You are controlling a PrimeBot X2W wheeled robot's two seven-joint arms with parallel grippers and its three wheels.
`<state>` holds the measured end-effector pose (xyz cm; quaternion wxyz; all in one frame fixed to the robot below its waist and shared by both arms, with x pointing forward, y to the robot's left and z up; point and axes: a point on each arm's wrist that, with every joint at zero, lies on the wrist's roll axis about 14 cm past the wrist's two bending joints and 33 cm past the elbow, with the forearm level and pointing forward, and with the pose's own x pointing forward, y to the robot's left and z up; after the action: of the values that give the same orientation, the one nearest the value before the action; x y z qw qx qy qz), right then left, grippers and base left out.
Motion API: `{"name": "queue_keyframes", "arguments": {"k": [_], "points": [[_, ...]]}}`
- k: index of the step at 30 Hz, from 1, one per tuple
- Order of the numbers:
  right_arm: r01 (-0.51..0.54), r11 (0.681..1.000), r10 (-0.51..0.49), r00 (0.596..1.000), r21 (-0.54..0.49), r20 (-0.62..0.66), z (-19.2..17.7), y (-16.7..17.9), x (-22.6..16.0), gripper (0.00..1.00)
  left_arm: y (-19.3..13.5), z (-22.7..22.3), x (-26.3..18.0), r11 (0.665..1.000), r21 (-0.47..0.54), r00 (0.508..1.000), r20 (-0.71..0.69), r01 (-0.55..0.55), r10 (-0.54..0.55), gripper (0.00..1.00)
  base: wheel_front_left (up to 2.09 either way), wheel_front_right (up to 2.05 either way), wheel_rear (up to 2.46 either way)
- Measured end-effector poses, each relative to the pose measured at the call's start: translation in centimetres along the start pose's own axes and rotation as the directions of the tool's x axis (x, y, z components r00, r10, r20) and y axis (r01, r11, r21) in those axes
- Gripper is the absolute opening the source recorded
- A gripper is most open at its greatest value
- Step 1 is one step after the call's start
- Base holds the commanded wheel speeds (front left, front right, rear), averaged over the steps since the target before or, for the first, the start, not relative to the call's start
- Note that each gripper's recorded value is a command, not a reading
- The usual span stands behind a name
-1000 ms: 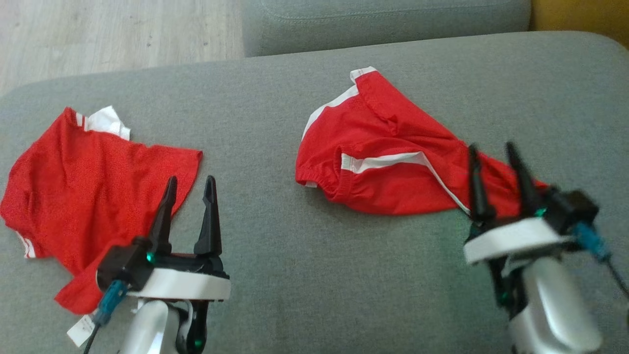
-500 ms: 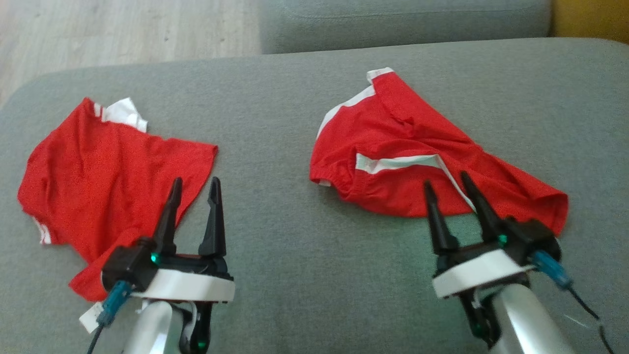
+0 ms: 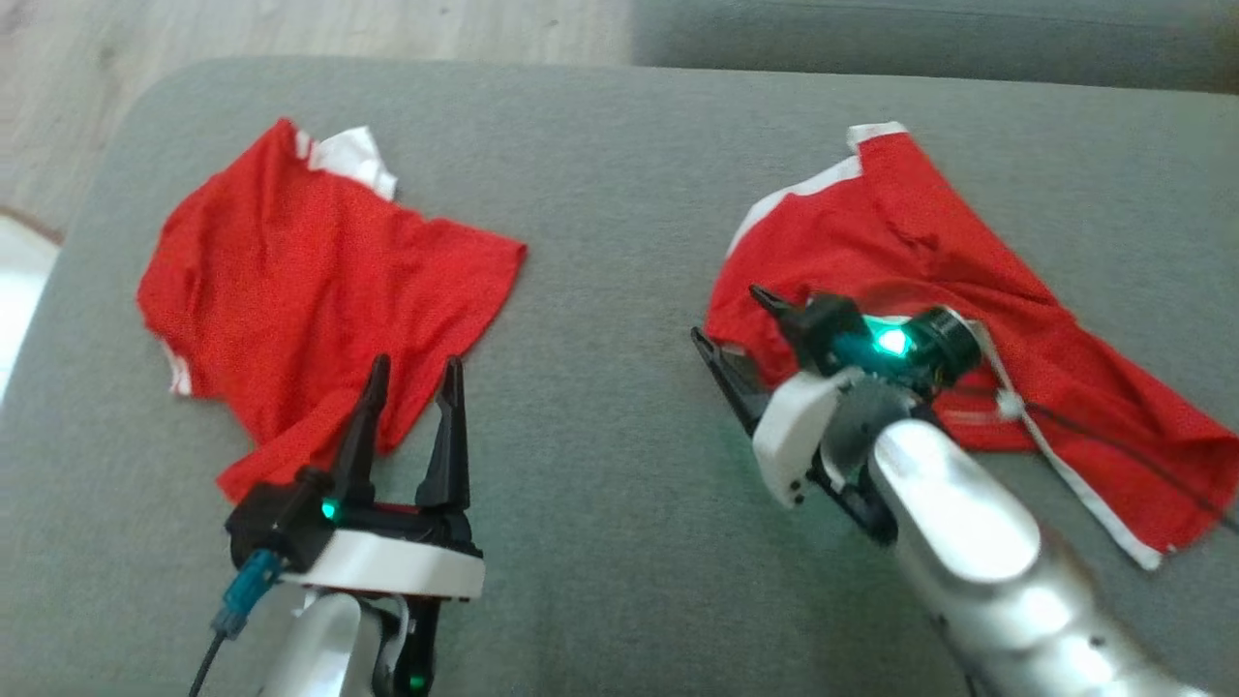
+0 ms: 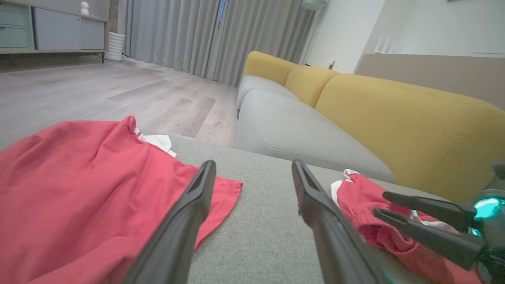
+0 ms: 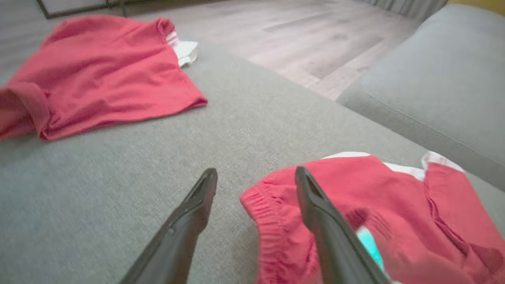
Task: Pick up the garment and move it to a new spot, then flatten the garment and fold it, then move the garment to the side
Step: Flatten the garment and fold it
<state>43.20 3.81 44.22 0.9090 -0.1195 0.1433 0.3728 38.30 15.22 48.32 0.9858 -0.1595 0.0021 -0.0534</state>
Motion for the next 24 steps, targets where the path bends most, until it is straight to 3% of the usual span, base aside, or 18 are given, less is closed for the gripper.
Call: {"name": "queue_keyframes", "arguments": {"k": [6, 9, 10, 11, 14, 18, 21, 24], "points": [[-0.03, 0.994, 0.005, 0.973, -0.106, -0.233, -3.1, -1.2, 2.5, 1.0, 1.0, 0.4, -0.4, 0.999, -0.007, 0.999, 0.007, -0.036, 0.036, 1.0, 0.0, 0.0, 0.0], [-0.037, 0.995, 0.001, 0.94, -0.098, -0.34, -5.3, -1.4, 2.7, 1.0, 1.8, 0.3, -0.7, 0.998, -0.004, 0.998, 0.004, -0.064, 0.064, 1.0, 0.0, 0.0, 0.0], [-0.038, 0.995, 0.003, 0.933, -0.09, -0.36, -5.8, -1.3, 2.8, 0.75, 1.9, 0.3, -0.8, 0.998, -0.003, 0.998, 0.002, -0.068, 0.068, 1.0, 0.0, 0.0, 0.0], [-0.034, 0.997, 0.006, 0.932, -0.069, -0.363, -6.0, -1.3, 2.9, 0.0, 2.0, 0.2, -0.8, 0.997, -0.003, 0.997, 0.001, -0.071, 0.071, 1.0, 0.0, 0.0, 0.0], [-0.004, 1.0, -0.001, 0.955, -0.015, -0.295, -4.6, -1.9, 3.6, 0.0, 2.2, 0.1, -0.9, 0.997, -0.002, 0.997, -0.004, -0.075, 0.075, 1.0, 0.0, 0.0, 0.0], [0.054, 0.996, -0.047, 0.994, 0.069, -0.103, -0.4, -4.1, 4.5, 0.0, 2.1, 0.0, -0.7, 0.997, -0.003, 0.997, -0.007, -0.072, 0.072, 1.0, 0.0, 0.0, 0.0], [0.079, 0.989, -0.086, 0.995, 0.121, 0.048, 3.1, -5.4, 4.5, 0.0, 1.9, 0.0, -0.6, 0.998, -0.003, 0.998, -0.006, -0.066, 0.066, 1.0, 0.0, 0.0, 0.0], [0.091, 0.984, -0.11, 0.987, 0.156, 0.118, 4.8, -6.2, 4.2, 0.0, 1.6, 0.0, -0.4, 0.998, 0.001, 0.998, -0.004, -0.056, 0.056, 1.0, 0.0, 0.0, 0.0]]}}
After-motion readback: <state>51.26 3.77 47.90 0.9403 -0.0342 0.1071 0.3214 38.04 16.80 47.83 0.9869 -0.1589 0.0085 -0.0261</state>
